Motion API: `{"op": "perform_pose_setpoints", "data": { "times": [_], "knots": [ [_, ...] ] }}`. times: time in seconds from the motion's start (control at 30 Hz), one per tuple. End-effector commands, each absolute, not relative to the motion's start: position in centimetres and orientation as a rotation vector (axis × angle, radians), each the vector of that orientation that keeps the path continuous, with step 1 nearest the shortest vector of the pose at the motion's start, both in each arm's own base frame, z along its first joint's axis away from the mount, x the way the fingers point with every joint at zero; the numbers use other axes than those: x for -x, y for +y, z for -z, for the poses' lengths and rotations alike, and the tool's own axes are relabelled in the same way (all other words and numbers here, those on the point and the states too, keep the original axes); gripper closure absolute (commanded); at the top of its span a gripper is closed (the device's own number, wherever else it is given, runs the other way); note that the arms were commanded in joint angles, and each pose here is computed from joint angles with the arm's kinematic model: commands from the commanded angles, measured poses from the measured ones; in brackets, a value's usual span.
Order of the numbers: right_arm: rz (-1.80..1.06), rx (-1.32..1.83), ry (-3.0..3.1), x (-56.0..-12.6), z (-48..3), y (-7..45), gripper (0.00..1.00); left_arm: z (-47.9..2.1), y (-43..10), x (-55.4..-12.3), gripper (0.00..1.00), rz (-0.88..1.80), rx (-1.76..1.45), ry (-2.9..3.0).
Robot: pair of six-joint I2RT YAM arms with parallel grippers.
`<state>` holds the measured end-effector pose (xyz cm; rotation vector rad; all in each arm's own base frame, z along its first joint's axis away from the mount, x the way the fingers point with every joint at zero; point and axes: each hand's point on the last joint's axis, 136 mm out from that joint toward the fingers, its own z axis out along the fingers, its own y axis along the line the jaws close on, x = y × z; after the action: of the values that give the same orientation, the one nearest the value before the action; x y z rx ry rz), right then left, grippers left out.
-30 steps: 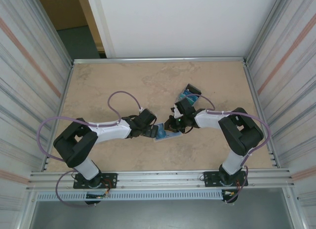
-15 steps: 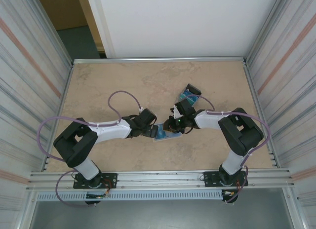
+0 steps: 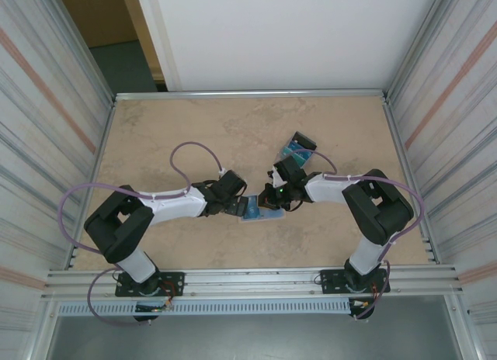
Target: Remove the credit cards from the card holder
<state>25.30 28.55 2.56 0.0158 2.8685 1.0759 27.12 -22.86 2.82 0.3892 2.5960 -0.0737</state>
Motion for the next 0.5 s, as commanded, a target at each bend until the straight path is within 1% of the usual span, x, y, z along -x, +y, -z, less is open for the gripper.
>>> {"op": "perform_pose_setpoints", "data": {
  "times": [0.0,0.47],
  "knots": [
    [-1.018,0.009,2.889,-25.0,-2.5,28.5,1.00,-2.0,-22.3,-26.4,0.01,0.020,-0.430,2.634],
    [-0.914,-0.028,2.886,-25.4,-2.7,26.7,1.00,-2.3,-21.6,-26.8,0.01,0.003,-0.414,2.625]
  ]
}}
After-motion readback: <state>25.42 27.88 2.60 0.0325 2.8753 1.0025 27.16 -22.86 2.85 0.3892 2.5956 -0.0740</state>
